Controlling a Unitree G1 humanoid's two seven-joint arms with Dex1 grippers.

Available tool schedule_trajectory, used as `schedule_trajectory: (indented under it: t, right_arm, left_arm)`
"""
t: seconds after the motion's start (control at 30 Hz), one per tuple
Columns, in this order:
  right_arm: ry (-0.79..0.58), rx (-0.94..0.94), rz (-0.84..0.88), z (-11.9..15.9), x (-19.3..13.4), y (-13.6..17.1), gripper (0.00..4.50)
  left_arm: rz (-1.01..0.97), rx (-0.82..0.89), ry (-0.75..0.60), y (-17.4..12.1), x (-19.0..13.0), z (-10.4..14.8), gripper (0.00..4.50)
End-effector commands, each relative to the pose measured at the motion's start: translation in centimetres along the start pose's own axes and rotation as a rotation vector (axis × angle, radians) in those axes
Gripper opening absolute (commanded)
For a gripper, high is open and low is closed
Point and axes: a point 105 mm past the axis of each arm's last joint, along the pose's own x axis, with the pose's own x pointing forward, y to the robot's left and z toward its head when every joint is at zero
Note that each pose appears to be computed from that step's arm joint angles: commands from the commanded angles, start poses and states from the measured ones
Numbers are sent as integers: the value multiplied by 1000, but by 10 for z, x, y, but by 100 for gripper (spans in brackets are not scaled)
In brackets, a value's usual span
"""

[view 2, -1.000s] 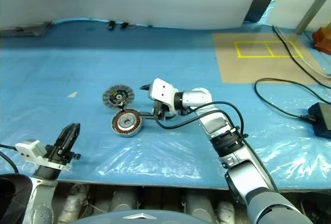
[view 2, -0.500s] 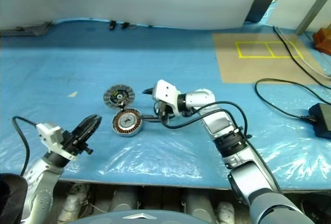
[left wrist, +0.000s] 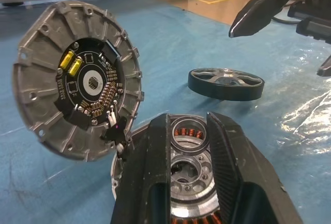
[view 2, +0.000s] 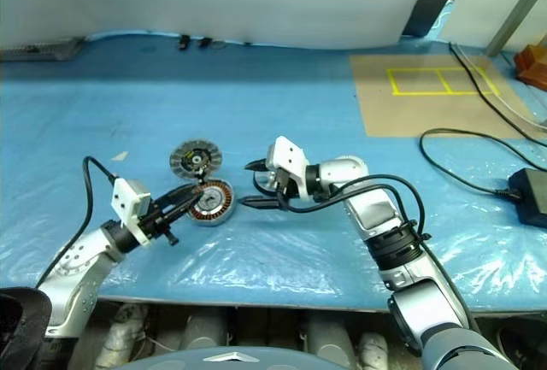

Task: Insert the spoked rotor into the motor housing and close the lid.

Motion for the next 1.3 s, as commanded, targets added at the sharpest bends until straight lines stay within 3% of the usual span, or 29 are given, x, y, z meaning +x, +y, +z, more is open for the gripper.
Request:
schedule_trajectory:
  t: [0.03,0.2,0.47,1.3]
  right_arm:
    - [-26,-28,-12,8,-1,0,391]
    - [-23,-33,-27,8,-1,-1,391]
    - [-5,-44,-21,4,4,2,391]
    - [6,-78,-37,-1,5,1,391]
  left_arm:
    - [-15,30,13,3,2,-2,66]
    - [-17,55,65,6,5,-13,66]
    - [-42,59,40,5,16,-4,66]
    - [-99,58,136,1,20,-6,66]
